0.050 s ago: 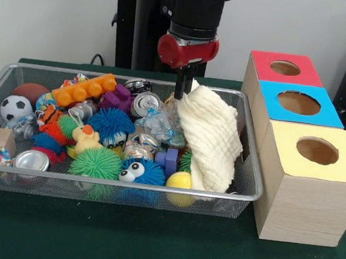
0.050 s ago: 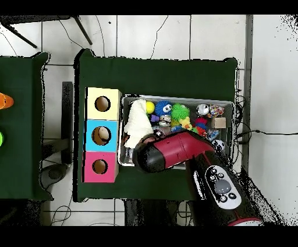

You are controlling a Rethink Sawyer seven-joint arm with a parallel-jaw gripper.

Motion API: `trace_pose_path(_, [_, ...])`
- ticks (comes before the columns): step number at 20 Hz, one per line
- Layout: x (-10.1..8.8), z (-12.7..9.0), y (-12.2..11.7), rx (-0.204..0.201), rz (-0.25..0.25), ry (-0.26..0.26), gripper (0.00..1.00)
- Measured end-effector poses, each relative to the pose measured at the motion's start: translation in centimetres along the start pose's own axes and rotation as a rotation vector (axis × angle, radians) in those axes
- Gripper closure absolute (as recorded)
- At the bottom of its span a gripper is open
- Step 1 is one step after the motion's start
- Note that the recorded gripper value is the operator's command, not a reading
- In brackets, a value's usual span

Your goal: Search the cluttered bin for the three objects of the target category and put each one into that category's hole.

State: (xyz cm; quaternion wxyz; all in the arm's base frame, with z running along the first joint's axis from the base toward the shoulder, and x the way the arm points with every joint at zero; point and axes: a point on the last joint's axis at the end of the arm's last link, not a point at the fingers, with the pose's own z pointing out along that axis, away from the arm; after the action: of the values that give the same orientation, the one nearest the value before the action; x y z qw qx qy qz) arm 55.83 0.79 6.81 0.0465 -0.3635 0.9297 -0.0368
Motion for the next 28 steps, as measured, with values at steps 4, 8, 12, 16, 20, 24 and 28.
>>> trace_pose_path(4, [0.4,0.1,-0.1,0.003,0.0,0.007,0.0])
trace_pose_path(8, [0.6,0.0,-0.5,0.001,0.016,0.009,0.0])
trace_pose_path(12, [1.1,-0.8,-2.2,-0.01,0.084,0.0,0.0])
trace_pose_path(16, [1.8,-1.6,-4.0,-0.017,0.138,-0.005,0.0])
trace_pose_path(20, [3.3,-2.3,-5.8,-0.045,0.193,0.029,0.0])
trace_pose_path(24, [3.7,-2.3,-7.2,-0.066,0.215,0.061,0.0])
trace_pose_path(28, [3.0,-1.9,-8.4,-0.067,0.228,0.051,0.0])
